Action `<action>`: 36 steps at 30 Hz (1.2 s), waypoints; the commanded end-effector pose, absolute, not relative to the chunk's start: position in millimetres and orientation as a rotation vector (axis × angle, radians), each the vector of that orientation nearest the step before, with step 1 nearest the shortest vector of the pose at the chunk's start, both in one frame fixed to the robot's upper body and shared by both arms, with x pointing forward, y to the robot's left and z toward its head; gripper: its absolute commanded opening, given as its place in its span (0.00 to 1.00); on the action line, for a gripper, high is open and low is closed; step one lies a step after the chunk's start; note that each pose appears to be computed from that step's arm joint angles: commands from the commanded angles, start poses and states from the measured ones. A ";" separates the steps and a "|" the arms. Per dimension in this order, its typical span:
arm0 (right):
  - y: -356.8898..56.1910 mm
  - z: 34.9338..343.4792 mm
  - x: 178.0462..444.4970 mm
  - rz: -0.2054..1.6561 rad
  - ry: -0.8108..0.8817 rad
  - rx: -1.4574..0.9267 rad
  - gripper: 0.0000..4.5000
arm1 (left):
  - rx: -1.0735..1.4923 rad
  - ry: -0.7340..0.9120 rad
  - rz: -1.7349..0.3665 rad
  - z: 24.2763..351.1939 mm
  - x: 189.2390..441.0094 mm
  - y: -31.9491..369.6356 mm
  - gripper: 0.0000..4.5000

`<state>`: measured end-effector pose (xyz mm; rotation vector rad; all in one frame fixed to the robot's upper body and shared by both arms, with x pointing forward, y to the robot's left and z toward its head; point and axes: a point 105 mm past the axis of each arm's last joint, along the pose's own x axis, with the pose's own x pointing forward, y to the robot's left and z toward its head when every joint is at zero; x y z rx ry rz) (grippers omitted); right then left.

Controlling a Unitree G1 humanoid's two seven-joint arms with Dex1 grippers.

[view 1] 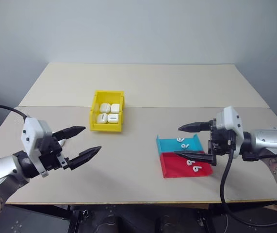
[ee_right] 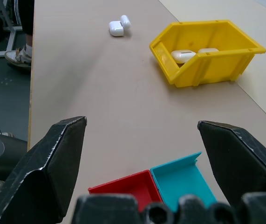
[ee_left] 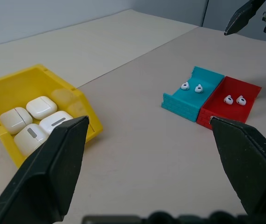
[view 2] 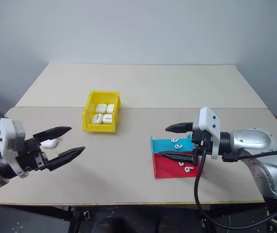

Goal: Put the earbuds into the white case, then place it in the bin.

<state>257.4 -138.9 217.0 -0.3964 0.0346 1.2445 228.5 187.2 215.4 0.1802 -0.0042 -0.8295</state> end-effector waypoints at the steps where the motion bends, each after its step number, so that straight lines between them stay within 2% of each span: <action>1: -137.4 227.6 254.8 1.252 -0.017 -0.421 0.99 | 0.204 -0.046 -0.842 223.1 227.0 185.3 1.00; 7: -137.5 227.7 257.9 1.243 -0.021 -0.412 0.99 | 0.190 -0.008 -0.788 224.1 230.0 189.3 1.00; 13: -136.2 227.4 260.9 1.245 -0.021 -0.407 0.99 | 0.372 0.022 -0.543 228.1 243.5 192.0 1.00; 15: -135.2 228.6 263.1 1.251 -0.024 -0.412 0.99 | 0.394 0.093 -0.520 225.0 247.3 194.9 1.00; 19: -133.2 232.8 265.2 1.258 -0.029 -0.413 0.99 | 0.327 0.418 -0.421 211.7 256.8 217.8 1.00; 23: -131.8 231.1 263.7 1.261 -0.026 -0.406 0.99 | 0.277 0.616 -0.350 211.6 267.4 231.3 1.00; 29: -127.9 227.2 262.0 1.258 -0.022 -0.389 0.99 | 0.277 0.762 -0.232 219.5 287.3 248.1 1.00; 32: -126.9 226.2 261.2 1.259 -0.020 -0.383 0.99 | 0.237 0.780 -0.149 226.1 299.1 258.8 1.00; 36: -126.3 225.2 259.5 1.263 -0.018 -0.380 0.99 | 0.164 0.846 -0.014 220.1 313.9 277.8 1.00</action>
